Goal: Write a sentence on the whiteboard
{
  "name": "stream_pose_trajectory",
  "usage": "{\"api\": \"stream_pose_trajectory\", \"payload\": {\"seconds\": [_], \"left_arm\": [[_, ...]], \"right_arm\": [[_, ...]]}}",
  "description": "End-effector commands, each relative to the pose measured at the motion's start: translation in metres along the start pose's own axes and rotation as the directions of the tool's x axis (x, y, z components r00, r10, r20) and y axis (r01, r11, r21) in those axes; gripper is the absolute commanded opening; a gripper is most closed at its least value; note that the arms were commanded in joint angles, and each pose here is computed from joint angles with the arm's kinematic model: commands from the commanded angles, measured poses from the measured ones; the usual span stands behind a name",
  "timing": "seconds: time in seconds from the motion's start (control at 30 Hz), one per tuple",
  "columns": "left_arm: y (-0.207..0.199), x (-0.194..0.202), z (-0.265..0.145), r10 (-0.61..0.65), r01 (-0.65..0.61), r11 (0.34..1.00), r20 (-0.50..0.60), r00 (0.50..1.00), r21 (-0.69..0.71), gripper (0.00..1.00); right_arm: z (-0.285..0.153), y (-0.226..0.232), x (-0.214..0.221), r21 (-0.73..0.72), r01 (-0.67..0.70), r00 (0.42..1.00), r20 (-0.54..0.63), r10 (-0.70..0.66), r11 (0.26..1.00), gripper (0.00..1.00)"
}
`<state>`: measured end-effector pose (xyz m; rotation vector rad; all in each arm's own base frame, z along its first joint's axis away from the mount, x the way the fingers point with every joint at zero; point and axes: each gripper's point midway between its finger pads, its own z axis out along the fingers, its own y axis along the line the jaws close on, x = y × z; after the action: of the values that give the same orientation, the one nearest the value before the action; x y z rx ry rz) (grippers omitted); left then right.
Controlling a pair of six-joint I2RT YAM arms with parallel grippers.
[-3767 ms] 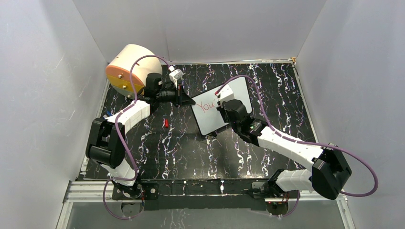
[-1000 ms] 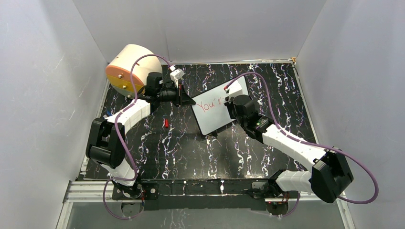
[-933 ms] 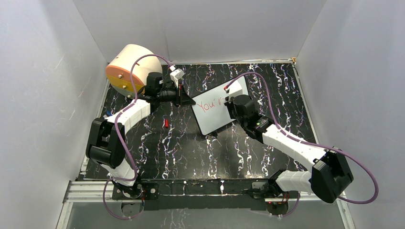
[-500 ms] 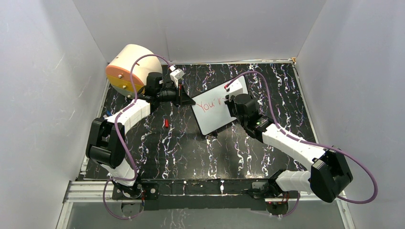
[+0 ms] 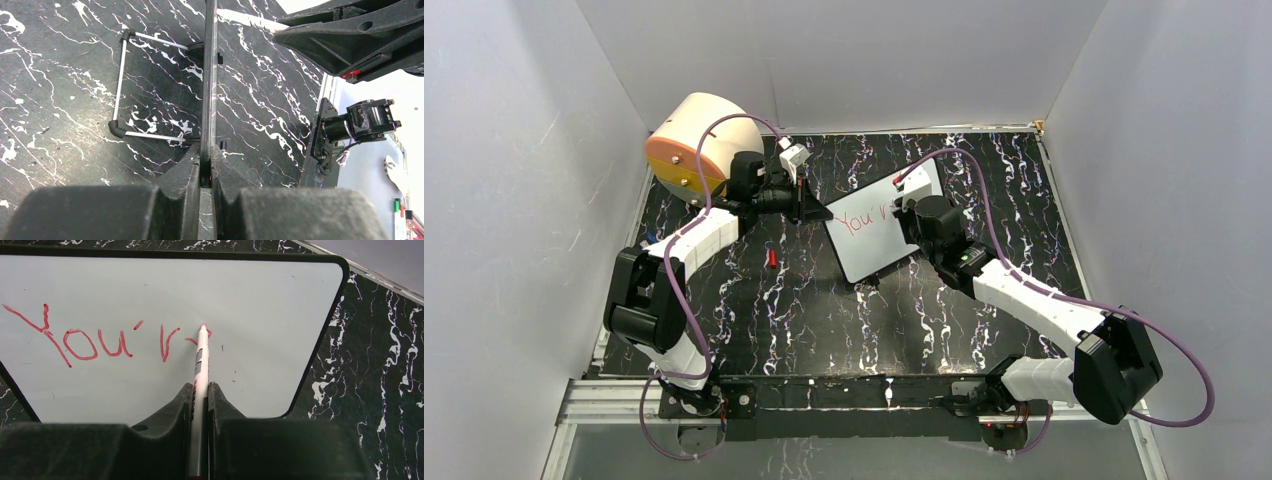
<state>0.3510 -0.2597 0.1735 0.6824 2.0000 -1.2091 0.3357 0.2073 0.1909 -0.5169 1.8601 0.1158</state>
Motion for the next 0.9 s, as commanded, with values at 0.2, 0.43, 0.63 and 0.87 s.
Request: {"api": "stream_pose_trajectory", "payload": {"seconds": [0.2, 0.43, 0.63, 0.87], "left_arm": [[0.004, 0.000, -0.001, 0.026, -0.026, 0.999, -0.016, 1.000, -0.027, 0.00], [0.004, -0.001, -0.001, 0.025, -0.025, 0.999, -0.014, 1.000, -0.032, 0.00], [0.005, -0.002, -0.001, 0.022, -0.023, 0.999, -0.014, 1.000, -0.034, 0.00], [0.005, -0.001, 0.000, 0.021, -0.021, 0.999, -0.019, 1.000, -0.031, 0.00]], "right_arm": [[-0.001, 0.012, -0.026, -0.077, -0.008, 0.998, 0.063, 0.013, 0.997, 0.00], [-0.004, 0.016, -0.011, -0.102, -0.003, 1.000, 0.005, 0.004, 0.995, 0.00], [-0.007, 0.018, 0.001, -0.113, 0.000, 0.999, -0.033, -0.004, 0.994, 0.00], [-0.005, 0.008, 0.010, -0.055, 0.006, 0.999, -0.050, -0.009, 0.998, 0.00]]}}
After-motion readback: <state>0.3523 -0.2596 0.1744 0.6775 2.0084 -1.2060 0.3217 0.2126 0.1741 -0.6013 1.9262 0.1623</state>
